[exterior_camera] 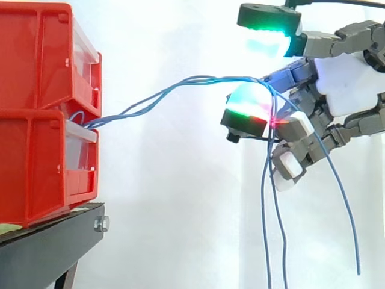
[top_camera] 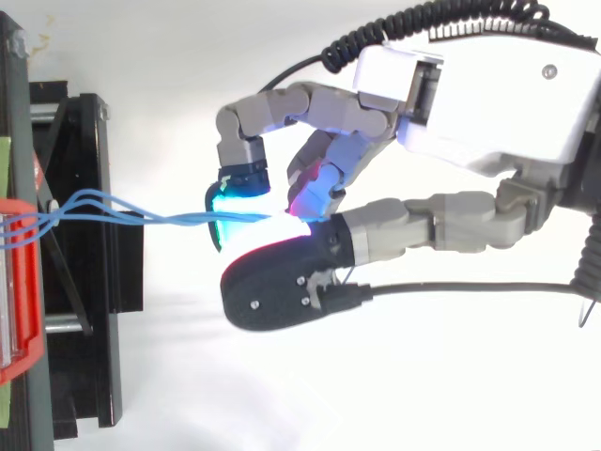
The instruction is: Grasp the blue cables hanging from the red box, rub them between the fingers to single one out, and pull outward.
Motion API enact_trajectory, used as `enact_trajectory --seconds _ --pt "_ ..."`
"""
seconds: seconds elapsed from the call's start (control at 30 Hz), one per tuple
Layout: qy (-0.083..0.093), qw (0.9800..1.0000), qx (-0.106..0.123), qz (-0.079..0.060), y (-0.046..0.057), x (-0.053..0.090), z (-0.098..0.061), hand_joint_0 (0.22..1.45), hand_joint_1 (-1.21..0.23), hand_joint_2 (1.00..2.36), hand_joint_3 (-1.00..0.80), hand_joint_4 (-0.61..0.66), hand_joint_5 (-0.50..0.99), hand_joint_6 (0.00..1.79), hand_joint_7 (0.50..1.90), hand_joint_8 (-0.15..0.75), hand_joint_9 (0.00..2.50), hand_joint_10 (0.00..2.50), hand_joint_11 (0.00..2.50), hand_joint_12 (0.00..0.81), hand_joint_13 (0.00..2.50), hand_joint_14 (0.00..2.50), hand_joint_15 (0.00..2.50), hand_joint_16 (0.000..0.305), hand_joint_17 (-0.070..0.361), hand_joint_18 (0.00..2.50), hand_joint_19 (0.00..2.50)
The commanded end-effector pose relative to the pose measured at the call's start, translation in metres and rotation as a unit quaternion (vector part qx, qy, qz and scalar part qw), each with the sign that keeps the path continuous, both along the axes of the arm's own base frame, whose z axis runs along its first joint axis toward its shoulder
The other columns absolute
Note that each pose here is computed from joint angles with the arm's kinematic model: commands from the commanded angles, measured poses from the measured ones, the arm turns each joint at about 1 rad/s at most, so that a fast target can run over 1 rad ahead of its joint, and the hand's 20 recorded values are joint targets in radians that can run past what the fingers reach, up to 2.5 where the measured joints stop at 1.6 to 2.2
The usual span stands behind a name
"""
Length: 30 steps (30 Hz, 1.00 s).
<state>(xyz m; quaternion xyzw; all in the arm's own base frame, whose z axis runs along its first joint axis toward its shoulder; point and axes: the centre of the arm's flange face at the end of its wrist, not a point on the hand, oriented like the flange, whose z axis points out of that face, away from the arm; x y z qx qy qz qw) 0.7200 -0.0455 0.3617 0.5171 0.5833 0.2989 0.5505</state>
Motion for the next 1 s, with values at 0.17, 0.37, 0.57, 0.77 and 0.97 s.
enact_trajectory --seconds 0.17,0.37,0.57,0.77,0.97 --pt "-0.005 1.0000 0.000 0.002 -0.0023 -0.0015 0.0077 0.58 -0.38 1.01 -0.35 0.03 -0.07 0.52 1.49 0.255 1.14 0.03 0.83 0.377 0.81 0.03 0.68 0.051 0.114 0.49 0.61" --pt "-0.004 1.0000 -0.003 0.003 -0.0024 -0.0020 0.0086 0.61 -0.54 1.02 -0.18 0.10 -0.12 0.67 1.25 0.277 1.14 0.03 0.88 0.397 0.83 0.03 0.70 0.053 0.120 0.52 0.61" --pt "-0.004 1.0000 -0.005 0.004 -0.0013 -0.0019 0.0086 0.62 -0.73 1.02 -0.07 0.16 -0.18 0.82 1.03 0.291 1.05 0.03 0.96 0.411 0.80 0.03 0.70 0.056 0.126 0.54 0.59" --pt "-0.004 1.0000 -0.005 0.005 0.0009 -0.0018 0.0086 0.66 -0.85 1.02 -0.28 0.14 -0.19 0.84 0.99 0.264 1.00 0.03 0.98 0.384 0.76 0.03 0.70 0.053 0.119 0.50 0.57" --pt "-0.004 1.0000 -0.005 0.006 0.0020 -0.0017 0.0086 0.67 -0.86 1.00 -0.50 0.14 -0.19 0.84 0.99 0.260 1.00 0.03 0.99 0.377 0.76 0.03 0.70 0.052 0.117 0.50 0.57"
